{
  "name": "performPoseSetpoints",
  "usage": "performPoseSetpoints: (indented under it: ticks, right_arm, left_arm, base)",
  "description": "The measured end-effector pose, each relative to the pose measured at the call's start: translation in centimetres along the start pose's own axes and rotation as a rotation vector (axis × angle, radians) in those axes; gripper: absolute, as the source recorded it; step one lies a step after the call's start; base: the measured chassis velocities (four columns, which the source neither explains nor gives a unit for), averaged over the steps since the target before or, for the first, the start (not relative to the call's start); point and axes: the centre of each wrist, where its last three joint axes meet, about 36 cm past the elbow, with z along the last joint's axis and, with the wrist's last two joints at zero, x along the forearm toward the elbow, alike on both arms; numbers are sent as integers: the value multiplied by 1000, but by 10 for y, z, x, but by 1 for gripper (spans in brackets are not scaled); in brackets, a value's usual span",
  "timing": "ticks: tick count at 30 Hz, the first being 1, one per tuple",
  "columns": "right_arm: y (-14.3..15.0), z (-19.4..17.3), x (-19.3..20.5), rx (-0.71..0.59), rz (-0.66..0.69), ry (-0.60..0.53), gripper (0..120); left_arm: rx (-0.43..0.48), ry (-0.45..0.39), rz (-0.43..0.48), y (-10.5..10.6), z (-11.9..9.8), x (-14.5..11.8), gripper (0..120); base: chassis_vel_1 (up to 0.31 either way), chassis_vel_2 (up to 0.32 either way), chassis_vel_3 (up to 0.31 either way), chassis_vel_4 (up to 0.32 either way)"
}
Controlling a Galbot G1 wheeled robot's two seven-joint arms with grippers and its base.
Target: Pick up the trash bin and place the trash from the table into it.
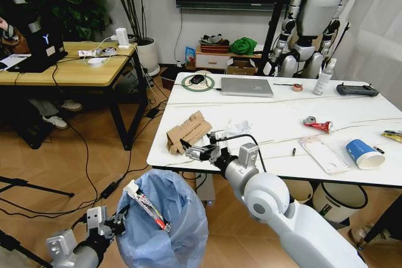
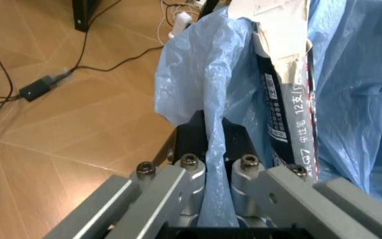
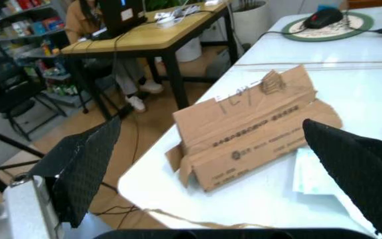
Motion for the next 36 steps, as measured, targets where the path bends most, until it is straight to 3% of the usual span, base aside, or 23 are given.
performPoseSetpoints:
  ticks: [13,21,36]
  right_arm:
    - [37,-36,-71,59,116,104,100]
    - [71,-30,-99,162,180,158,100]
    - [124,-23,-163,207,341,198,100]
  left_arm:
    - [4,-20,-25,5,-7,2,0]
    - [5,-23,-25,5,-7,1,0]
    - [5,-35,-34,7,-11,2,0]
  base:
    - [0,0,0,0]
    - [0,0,0,0]
    - [0,0,0,0]
